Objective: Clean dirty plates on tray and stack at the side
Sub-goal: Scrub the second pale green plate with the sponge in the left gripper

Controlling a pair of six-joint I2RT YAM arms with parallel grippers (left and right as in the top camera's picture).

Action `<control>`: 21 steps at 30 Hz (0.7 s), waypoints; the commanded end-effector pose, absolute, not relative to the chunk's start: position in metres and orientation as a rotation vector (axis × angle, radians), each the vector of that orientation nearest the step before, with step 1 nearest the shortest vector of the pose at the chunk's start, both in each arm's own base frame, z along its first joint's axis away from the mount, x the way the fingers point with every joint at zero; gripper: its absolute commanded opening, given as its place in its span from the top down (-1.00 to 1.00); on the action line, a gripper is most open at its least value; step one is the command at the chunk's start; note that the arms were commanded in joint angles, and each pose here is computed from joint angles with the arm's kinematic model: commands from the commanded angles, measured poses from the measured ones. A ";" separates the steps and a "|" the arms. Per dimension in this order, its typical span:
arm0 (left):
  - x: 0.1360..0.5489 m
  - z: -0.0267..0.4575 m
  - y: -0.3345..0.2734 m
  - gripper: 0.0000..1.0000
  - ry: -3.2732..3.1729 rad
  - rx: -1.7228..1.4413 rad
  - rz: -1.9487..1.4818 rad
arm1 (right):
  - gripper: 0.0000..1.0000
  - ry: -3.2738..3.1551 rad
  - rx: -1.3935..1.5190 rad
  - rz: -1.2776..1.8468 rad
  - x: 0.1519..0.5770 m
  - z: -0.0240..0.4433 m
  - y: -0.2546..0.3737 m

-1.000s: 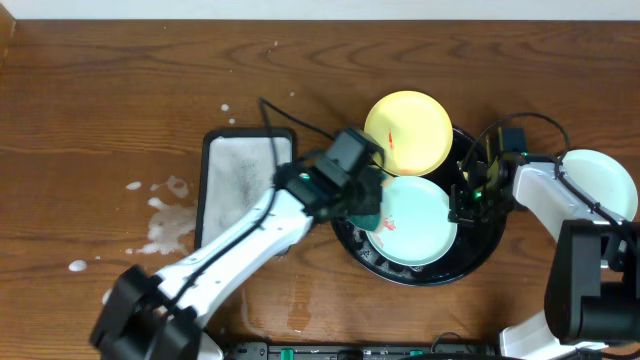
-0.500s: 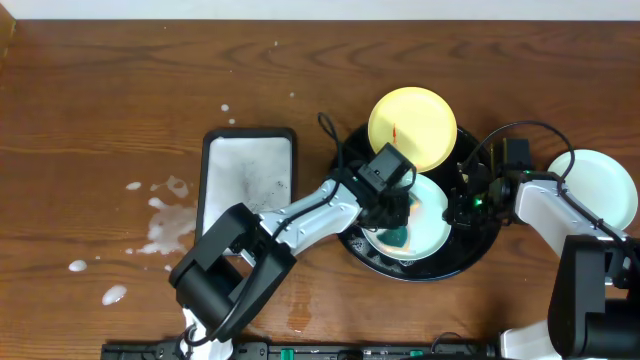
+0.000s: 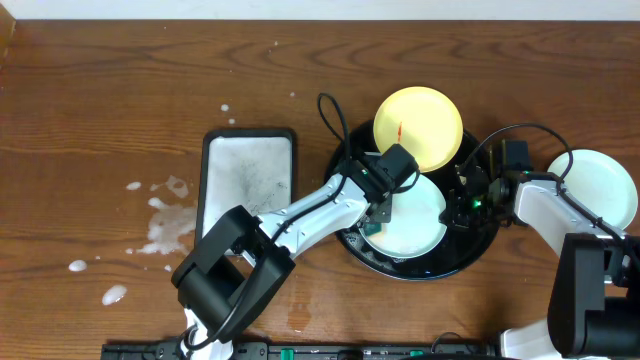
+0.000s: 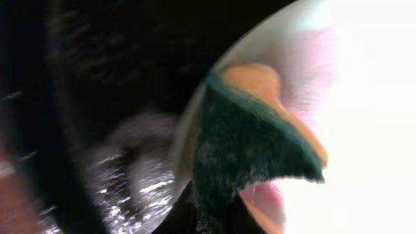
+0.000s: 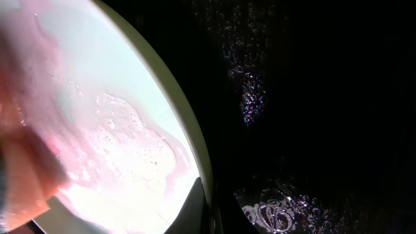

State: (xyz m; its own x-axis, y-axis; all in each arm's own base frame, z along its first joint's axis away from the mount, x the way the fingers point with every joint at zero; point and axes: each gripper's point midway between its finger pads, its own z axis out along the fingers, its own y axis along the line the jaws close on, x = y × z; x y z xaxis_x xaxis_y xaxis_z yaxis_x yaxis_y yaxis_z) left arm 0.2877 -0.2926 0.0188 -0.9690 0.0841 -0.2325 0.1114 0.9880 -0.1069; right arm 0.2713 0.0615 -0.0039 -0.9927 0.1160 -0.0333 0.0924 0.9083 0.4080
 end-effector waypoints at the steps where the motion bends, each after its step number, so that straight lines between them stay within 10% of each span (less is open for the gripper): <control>1: 0.270 -0.008 -0.314 0.85 3.029 0.180 -0.404 | 0.97 3.188 0.184 0.412 0.234 -0.039 0.040; 13: 0.221 -0.022 -0.395 0.85 3.109 0.299 -0.943 | 0.98 3.188 0.185 0.413 0.233 -0.039 0.040; 21: 0.256 -0.054 -0.269 0.85 3.013 0.277 0.139 | 0.97 3.188 0.185 0.413 0.233 -0.039 0.040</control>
State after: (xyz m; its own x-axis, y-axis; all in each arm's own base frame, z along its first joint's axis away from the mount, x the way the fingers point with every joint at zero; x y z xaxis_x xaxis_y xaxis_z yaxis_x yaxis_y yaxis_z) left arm 0.2629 -0.3655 0.0093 -0.9797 0.1594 -0.1213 0.1931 0.9126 -0.3603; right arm 0.2709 0.0618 -0.0042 -0.9928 0.1156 -0.0310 0.0929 0.9075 0.4096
